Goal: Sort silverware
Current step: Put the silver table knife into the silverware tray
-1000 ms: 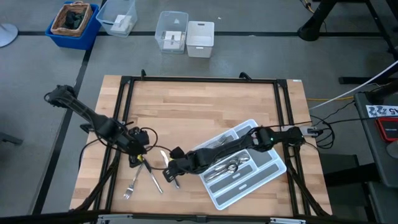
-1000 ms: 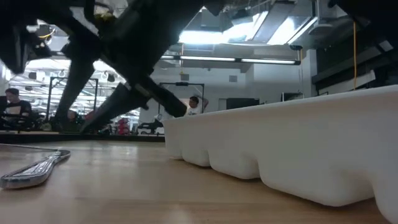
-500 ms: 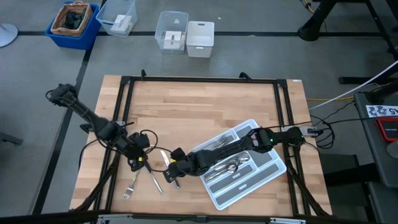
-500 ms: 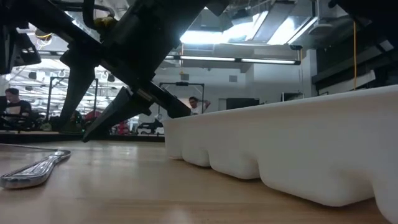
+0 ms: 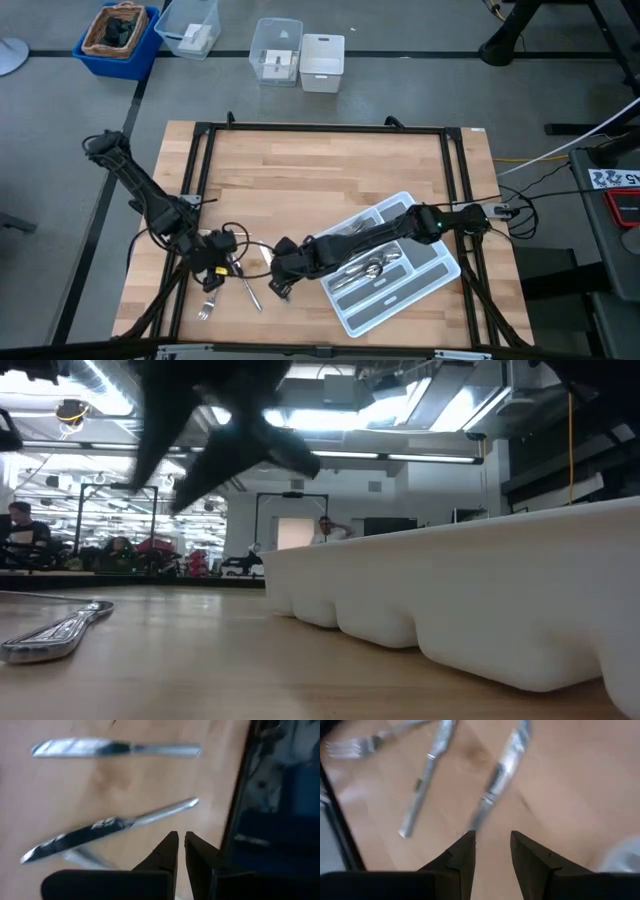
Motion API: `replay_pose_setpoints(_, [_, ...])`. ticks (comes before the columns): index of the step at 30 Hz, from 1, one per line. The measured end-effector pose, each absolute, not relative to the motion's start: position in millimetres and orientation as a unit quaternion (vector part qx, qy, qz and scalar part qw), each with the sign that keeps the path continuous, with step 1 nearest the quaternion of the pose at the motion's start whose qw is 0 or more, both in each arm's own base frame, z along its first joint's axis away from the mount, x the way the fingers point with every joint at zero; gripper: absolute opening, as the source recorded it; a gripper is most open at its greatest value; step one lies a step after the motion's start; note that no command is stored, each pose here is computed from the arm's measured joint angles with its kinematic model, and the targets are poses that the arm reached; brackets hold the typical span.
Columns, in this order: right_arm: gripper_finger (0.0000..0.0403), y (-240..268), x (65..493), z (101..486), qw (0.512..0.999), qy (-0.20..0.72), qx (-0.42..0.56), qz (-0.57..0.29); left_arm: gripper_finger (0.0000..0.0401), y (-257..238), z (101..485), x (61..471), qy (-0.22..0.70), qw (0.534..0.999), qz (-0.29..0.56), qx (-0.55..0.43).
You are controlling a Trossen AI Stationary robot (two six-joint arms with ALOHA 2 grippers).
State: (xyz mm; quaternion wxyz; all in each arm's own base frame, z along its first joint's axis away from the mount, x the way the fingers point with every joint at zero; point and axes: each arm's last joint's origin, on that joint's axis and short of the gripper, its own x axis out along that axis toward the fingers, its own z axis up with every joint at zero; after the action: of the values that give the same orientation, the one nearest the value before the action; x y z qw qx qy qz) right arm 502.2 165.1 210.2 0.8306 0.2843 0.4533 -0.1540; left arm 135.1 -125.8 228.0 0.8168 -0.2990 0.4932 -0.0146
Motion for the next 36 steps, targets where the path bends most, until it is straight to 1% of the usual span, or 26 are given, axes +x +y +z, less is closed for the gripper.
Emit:
replay_pose_setpoints(2, [0.0124, 163, 496, 217, 0.828, 0.469, 0.265, -0.157, 0.0021, -130, 228, 138, 0.471, 0.826, -0.003, -0.310])
replay_pose_setpoints(5, [0.0124, 162, 488, 219, 0.814, 0.497, 0.251, -0.162, 0.0021, -133, 220, 145, 0.447, 0.838, 0.048, -0.308])
replay_pose_setpoints(8, [0.0124, 173, 484, 217, 0.812, 0.514, 0.241, -0.137, 0.0021, -136, 206, 154, 0.439, 0.845, 0.101, -0.289])
replay_pose_setpoints(12, [0.0124, 190, 480, 218, 0.827, 0.518, 0.201, -0.085, 0.0021, -138, 182, 168, 0.463, 0.837, 0.148, -0.251])
replay_pose_setpoints(20, [0.0124, 210, 467, 231, 0.832, 0.522, 0.180, -0.059, 0.0021, -132, 139, 188, 0.507, 0.806, 0.231, -0.200])
replay_pose_setpoints(27, [0.0124, 213, 454, 258, 0.842, 0.507, 0.177, -0.054, 0.0021, -121, 124, 207, 0.508, 0.804, 0.244, -0.189])
replay_pose_setpoints(31, [0.0124, 210, 448, 273, 0.848, 0.496, 0.177, -0.056, 0.0021, -113, 124, 217, 0.486, 0.808, 0.260, -0.210])
replay_pose_setpoints(36, [0.0124, 205, 439, 293, 0.855, 0.488, 0.169, -0.048, 0.0021, -101, 125, 233, 0.444, 0.830, 0.256, -0.220])
